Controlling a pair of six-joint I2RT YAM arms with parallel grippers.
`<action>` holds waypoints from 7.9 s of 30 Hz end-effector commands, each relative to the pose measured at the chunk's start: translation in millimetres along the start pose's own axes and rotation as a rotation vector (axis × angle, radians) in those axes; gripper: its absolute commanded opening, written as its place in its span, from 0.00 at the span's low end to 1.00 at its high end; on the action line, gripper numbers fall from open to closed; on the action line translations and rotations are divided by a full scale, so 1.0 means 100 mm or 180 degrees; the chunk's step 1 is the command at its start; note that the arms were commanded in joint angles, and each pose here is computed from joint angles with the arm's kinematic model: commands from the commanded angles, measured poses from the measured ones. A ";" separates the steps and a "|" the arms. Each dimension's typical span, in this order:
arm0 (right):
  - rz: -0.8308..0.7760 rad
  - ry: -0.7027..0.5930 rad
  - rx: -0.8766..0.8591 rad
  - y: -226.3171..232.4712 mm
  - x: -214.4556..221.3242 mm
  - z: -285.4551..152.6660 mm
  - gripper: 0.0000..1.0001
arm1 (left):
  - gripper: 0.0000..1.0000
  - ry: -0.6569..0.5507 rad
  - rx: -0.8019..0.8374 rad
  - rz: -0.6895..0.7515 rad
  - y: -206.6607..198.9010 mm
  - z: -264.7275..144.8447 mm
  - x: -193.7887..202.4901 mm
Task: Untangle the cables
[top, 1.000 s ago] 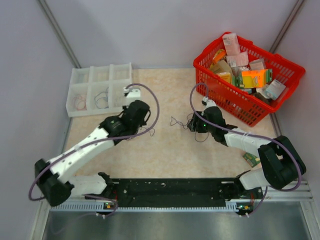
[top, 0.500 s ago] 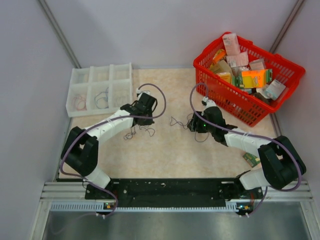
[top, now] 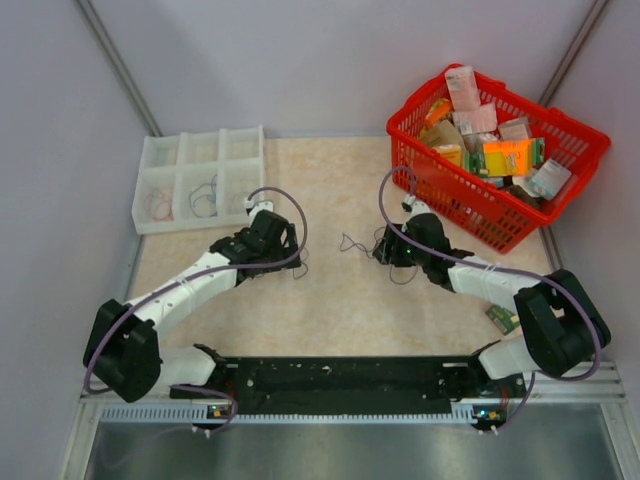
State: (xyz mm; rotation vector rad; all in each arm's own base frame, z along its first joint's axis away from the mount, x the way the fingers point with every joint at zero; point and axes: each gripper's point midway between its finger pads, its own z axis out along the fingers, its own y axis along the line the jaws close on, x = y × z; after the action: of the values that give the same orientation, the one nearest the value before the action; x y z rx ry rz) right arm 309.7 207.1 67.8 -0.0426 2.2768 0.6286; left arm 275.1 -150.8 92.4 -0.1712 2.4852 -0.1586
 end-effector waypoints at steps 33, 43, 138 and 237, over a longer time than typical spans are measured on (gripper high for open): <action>0.0069 -0.0137 -0.0254 0.21 -0.23 0.06 0.51 | 0.50 0.0415 -0.0656 0.0209 0.41 0.65 -0.01; 0.0082 -0.0127 -0.0252 0.19 -0.23 0.06 0.51 | 0.00 -0.0395 -0.0166 -0.0087 0.25 0.08 -0.53; -0.0528 0.0273 0.0862 -0.32 -0.10 0.28 0.49 | 0.67 -0.0165 0.2236 -0.1281 -0.55 -0.55 0.41; 0.0066 -0.1110 -0.0440 0.12 -0.46 -0.65 0.71 | 0.00 -0.0068 0.1585 0.1138 -0.93 -0.58 0.10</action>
State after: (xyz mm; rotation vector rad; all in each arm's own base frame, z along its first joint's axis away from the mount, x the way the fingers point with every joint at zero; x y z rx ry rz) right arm 285.6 177.1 121.1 0.0164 1.9643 0.7100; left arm 227.7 -241.2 74.1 0.6152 2.5513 -0.3508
